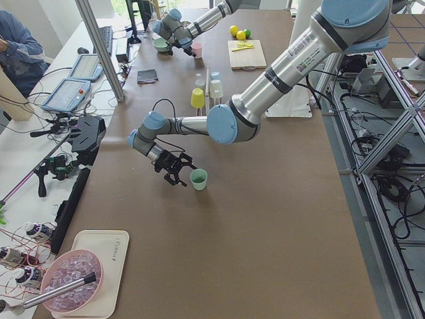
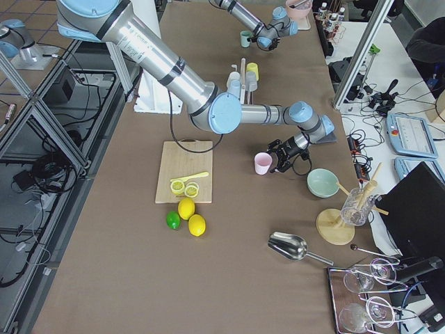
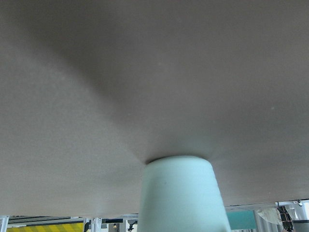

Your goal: Place cup on cup holder

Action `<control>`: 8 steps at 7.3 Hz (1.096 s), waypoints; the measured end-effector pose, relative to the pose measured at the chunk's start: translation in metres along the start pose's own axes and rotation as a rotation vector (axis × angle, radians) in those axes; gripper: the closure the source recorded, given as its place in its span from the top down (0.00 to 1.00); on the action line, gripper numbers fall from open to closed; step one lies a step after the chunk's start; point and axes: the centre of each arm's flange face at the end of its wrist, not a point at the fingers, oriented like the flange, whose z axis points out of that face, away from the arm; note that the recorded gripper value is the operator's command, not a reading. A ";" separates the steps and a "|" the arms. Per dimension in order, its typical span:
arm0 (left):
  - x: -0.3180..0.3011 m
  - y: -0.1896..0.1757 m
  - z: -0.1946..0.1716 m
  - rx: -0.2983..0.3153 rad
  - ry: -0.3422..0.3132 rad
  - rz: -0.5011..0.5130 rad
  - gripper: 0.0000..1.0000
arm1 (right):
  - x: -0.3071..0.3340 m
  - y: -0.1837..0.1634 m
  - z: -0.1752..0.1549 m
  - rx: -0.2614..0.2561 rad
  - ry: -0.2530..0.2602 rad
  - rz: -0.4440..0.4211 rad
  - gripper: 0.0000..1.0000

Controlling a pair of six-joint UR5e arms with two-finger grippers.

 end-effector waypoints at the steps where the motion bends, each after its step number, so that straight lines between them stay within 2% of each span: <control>1: -0.003 0.002 0.002 0.000 0.019 0.002 0.98 | 0.000 0.000 0.002 -0.010 0.001 0.001 0.99; 5: -0.009 0.003 0.013 -0.008 0.046 -0.003 0.98 | 0.003 -0.001 0.013 -0.047 0.003 -0.017 0.99; 8: -0.009 0.002 0.017 -0.017 0.056 -0.015 0.98 | 0.002 -0.001 0.012 -0.054 0.004 -0.017 0.98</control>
